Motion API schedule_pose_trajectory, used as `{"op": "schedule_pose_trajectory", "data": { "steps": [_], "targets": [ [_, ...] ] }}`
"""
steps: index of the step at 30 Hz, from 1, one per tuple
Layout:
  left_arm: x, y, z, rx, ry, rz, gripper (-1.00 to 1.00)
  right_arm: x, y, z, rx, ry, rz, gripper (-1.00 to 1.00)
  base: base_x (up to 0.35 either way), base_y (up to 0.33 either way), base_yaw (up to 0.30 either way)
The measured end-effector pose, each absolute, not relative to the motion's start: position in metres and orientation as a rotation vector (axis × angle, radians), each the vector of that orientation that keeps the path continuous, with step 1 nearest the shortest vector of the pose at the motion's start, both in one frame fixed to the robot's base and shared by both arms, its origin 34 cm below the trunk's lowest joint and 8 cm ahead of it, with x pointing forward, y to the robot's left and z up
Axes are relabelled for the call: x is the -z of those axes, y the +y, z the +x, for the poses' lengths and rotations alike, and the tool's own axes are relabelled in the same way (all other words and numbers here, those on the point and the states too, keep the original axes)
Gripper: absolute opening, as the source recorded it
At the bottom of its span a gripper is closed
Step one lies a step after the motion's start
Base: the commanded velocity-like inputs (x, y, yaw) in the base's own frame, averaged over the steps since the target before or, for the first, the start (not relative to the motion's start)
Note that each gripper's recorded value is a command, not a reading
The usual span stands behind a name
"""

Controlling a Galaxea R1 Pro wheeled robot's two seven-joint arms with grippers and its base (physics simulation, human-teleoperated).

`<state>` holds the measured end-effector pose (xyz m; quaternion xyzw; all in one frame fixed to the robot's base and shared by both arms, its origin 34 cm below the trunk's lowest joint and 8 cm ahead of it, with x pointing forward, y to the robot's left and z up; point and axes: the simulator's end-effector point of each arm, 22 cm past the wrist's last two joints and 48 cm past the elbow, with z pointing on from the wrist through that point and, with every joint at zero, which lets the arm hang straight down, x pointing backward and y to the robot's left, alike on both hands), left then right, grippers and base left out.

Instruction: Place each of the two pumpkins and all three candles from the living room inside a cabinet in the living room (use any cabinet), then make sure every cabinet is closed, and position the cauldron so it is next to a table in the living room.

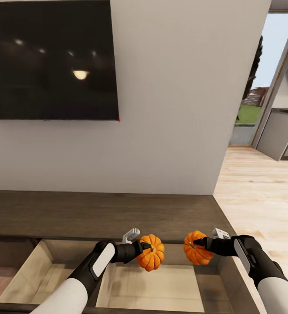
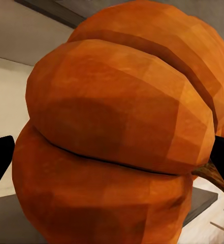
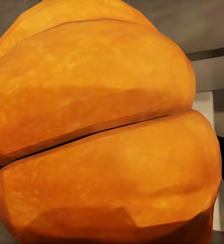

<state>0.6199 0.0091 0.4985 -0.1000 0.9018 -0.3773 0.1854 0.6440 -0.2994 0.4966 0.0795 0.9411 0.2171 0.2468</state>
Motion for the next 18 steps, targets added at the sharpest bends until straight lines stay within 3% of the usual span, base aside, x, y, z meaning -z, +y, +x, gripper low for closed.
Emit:
{"op": "schedule_pose_trajectory", "data": {
  "steps": [18],
  "targets": [
    [-0.466,0.015,0.600,1.022,2.637,-0.322,-1.00,-0.444,-0.296,0.604,-0.593,2.712,0.295,-1.00,0.000,0.000,0.000]
  ]
}}
